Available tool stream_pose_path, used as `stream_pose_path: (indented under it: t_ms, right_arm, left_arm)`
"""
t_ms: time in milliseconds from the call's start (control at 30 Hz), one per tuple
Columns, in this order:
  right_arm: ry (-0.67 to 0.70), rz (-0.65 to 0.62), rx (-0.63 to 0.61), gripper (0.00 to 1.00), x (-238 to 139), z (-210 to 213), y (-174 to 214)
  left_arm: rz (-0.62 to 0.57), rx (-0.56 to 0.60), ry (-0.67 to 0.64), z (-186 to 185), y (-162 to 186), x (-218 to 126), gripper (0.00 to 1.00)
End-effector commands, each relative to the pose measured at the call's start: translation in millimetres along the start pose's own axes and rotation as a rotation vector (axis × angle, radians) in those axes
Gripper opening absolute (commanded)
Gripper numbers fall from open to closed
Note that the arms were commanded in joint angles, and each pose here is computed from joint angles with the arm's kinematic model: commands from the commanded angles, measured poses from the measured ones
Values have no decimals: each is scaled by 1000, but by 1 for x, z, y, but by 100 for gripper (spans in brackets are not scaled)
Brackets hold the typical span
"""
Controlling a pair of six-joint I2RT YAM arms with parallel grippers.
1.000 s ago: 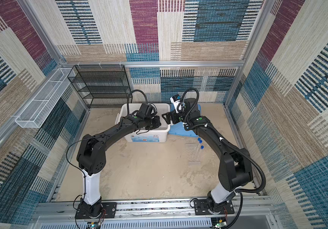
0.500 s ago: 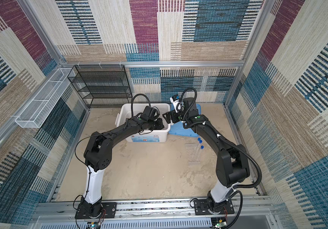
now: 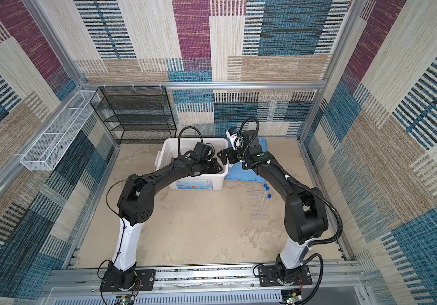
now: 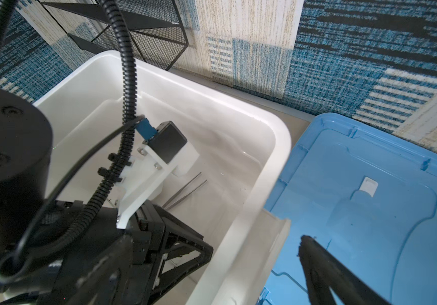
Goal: Organize the chemistry lab equipment
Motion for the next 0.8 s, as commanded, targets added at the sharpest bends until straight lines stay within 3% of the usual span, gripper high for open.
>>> stream_pose_path:
  t_ms: [0, 267, 467, 533, 767]
  right_arm:
    - [12, -13, -20, 100, -1, -1, -4]
    - [-2, -71, -27, 100, -15, 2, -18]
    - [34, -153, -41, 99, -44, 4, -40]
    - [60, -197, -45, 99, -59, 5, -50]
    - [172, -305, -50, 99, -115, 9, -66]
  left_arm:
    - [-17, -5, -11, -2, -3, -6, 35]
    - [-121, 86, 12, -31, -16, -52, 61]
    - [-244, 170, 53, -57, -21, -114, 79]
    - [-305, 192, 64, -62, -21, -141, 90]
    - [-472, 309, 77, -56, -6, -230, 98]
Point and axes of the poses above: each gripper's point midway between its finger pads, its own x axis out along the fingers, its own z axis along the line the jaws close on, y = z × x, the point moved 8 cm from there along -x, back along the fingers, and after that the axes turned 15 degrees about -x, right-handed, at the moved point
